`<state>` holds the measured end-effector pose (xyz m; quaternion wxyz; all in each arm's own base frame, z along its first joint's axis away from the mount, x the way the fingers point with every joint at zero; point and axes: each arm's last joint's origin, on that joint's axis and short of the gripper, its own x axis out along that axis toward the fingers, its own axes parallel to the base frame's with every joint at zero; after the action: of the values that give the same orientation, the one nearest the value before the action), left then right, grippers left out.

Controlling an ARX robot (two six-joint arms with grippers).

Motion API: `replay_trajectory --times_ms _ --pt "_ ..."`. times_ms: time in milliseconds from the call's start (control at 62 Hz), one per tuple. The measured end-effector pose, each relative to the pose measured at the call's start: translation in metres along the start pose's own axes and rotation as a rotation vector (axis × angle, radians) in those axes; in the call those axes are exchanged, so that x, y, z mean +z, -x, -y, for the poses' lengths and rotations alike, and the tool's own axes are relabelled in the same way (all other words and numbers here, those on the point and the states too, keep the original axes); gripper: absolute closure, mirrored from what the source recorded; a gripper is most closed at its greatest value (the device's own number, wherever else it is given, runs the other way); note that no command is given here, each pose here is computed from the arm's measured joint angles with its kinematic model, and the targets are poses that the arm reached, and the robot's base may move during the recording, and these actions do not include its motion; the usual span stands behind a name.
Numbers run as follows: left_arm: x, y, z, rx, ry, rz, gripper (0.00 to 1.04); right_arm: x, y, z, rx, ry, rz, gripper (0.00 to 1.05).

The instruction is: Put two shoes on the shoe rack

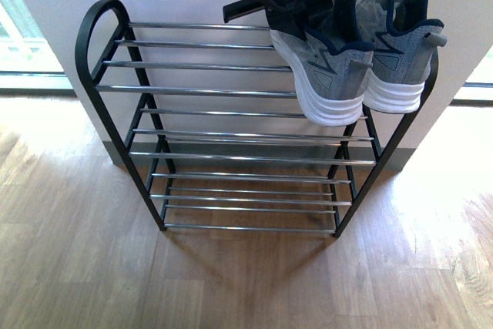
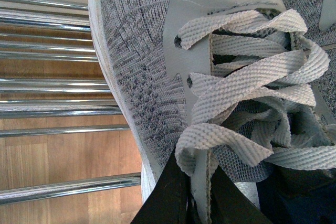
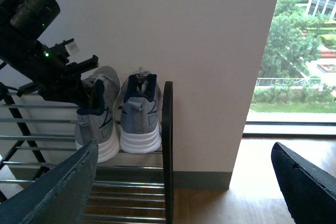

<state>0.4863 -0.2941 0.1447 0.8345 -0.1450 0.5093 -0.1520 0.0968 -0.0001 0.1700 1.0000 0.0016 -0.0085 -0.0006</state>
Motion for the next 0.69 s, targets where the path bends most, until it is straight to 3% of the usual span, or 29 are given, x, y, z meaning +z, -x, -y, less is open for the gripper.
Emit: replay_trajectory --times_ms 161,435,693 --pt "0.000 0.000 0.001 -0.003 -0.008 0.012 1.03 0.000 0.000 0.000 0.000 0.000 0.000 0.09" --pt "0.002 0.017 0.007 -0.079 -0.002 0.029 0.55 0.000 0.000 0.000 0.000 0.000 0.000 0.09" --pt "0.003 0.079 0.010 -0.057 0.015 0.103 0.12 0.000 0.000 0.000 0.000 0.000 0.000 0.09"
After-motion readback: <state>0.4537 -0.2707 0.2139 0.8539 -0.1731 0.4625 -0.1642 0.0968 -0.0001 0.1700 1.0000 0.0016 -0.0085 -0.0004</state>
